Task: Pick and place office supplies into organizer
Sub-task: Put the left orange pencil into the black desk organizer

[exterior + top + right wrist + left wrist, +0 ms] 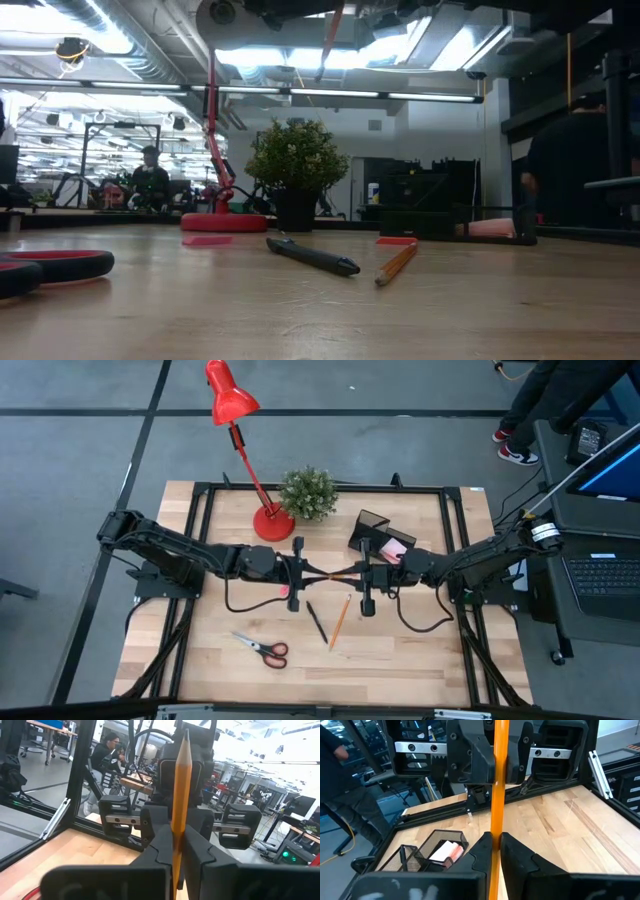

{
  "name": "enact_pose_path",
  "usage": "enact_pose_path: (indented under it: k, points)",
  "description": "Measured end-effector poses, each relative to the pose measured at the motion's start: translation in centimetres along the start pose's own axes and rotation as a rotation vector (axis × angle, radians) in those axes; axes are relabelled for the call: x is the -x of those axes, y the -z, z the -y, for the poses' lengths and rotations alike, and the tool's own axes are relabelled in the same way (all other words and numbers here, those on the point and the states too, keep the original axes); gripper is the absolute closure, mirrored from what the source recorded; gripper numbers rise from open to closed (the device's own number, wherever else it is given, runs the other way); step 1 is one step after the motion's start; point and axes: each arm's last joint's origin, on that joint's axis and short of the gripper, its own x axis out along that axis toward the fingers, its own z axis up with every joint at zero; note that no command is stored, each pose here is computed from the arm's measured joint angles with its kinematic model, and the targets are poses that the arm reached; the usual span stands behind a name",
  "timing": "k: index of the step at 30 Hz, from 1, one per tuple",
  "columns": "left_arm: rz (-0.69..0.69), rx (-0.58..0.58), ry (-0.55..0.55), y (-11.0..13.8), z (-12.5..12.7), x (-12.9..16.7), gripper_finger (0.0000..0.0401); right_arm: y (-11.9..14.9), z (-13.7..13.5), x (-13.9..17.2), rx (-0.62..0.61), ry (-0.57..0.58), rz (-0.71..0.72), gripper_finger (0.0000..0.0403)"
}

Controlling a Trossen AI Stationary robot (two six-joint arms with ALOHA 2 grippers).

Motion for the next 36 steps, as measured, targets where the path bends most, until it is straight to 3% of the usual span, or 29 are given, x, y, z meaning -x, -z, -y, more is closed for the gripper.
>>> enact_pose_path:
  k: [9, 15, 20, 26, 31, 36]
  points:
    - [-0.006, -0.027, -0.016, -0.2, -0.2, 0.3, 0.0309, -0.4, 0.2, 0.2, -0.001, 0.000, 0.011, 0.0388]
    - [-0.026, -0.071, -0.046, -0.5, -0.6, 1.2, 0.0298, 0.1, 0.2, 0.4, 0.006, 0.021, -0.070, 0.0388]
    - [-0.064, -0.064, -0.036, -0.4, -0.6, 1.7, 0.0311, 0.3, 0.4, 0.5, 0.015, 0.087, -0.116, 0.0388]
    - [-0.099, -0.071, -0.027, -0.1, -0.6, 1.7, 0.0353, 0.1, 1.9, 1.4, 0.002, 0.219, -0.225, 0.0388]
    - [-0.108, -0.080, -0.048, 0.0, -0.8, 1.7, 0.0395, -0.5, 3.6, 2.6, -0.055, 0.260, -0.261, 0.0388]
    - [-0.116, -0.067, -0.103, -0.1, -1.9, 2.0, 0.0399, 0.1, 3.9, 3.7, -0.075, 0.275, -0.289, 0.0388]
